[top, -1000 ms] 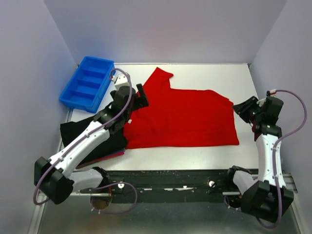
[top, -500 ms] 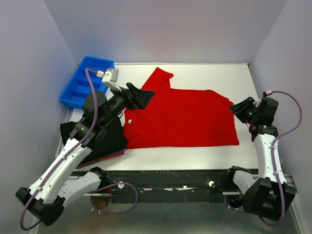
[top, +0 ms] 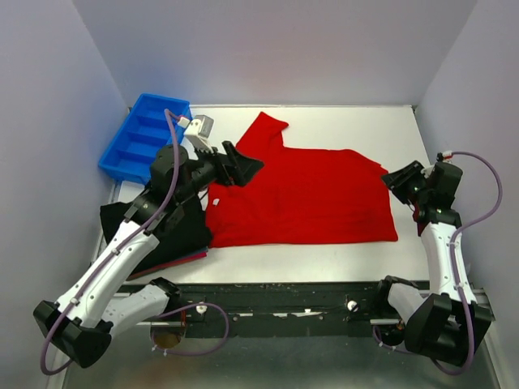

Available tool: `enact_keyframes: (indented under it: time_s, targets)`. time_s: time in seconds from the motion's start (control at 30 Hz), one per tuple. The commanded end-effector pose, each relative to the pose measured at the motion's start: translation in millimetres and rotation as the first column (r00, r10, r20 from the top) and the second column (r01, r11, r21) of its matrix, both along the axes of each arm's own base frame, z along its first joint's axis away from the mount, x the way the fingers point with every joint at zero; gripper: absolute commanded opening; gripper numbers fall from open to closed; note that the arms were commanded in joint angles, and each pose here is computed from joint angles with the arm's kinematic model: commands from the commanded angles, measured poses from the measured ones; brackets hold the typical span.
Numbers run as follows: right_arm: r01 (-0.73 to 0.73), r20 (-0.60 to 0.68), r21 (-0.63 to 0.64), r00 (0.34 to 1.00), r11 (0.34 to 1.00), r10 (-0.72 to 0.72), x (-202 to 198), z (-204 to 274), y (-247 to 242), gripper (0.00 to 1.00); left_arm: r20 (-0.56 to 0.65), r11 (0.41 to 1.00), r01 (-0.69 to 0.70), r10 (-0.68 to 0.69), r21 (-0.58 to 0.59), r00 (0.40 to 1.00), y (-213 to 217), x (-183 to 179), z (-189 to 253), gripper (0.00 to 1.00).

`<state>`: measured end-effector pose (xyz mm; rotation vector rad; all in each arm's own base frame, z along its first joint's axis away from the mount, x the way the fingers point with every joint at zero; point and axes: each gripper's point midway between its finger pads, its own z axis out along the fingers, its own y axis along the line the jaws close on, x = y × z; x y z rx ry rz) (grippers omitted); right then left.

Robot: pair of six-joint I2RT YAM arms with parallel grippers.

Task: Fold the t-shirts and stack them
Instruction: Fold the flattened tshirt in 1/3 of the way, then grap the side of the flattened tshirt furthest away from the robot with both arms

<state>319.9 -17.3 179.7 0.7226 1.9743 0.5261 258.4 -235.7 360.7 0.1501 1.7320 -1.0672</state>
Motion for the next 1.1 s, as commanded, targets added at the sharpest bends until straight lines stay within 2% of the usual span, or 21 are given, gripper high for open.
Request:
enact_keyframes:
  time_s: [0.0,0.13,0.3,0.53,0.73,1.07]
  targets:
    - [-0.006,-0.001,-0.009,1.000,1.000,0.006,-1.2,-8.9,0.5,0.47,-0.094,0.982,0.027,-0.010,0.188,0.996,-5.0,14.9,-46.9,0.99]
    - [0.042,-0.034,-0.031,0.999,0.999,-0.043,3.0,-10.4,-10.4,0.48,-0.221,0.942,-0.048,0.127,0.332,0.967,-0.8,48.2,-96.8,0.99]
    - [0.091,-0.100,-0.032,0.991,0.995,-0.094,16.5,-23.1,-23.1,0.47,-0.198,0.861,-0.223,0.343,0.457,0.918,16.1,100.2,-124.0,0.99]
    - [0.137,-0.209,0.007,0.969,0.991,-0.133,46.1,-54.1,-34.8,0.46,-0.214,0.770,-0.293,0.481,0.566,0.850,12.3,193.7,-175.9,0.99]
    - [0.162,-0.302,-0.002,0.941,0.987,-0.155,71.6,-79.4,-46.8,0.45,-0.259,0.765,-0.295,0.510,0.572,0.821,15.7,263.4,-202.5,0.98]
    - [0.186,-0.425,-0.032,0.887,0.982,-0.182,113.4,-103.3,-57.2,0.48,-0.309,0.799,-0.336,0.526,0.500,0.792,27.4,335.3,-214.9,0.98]
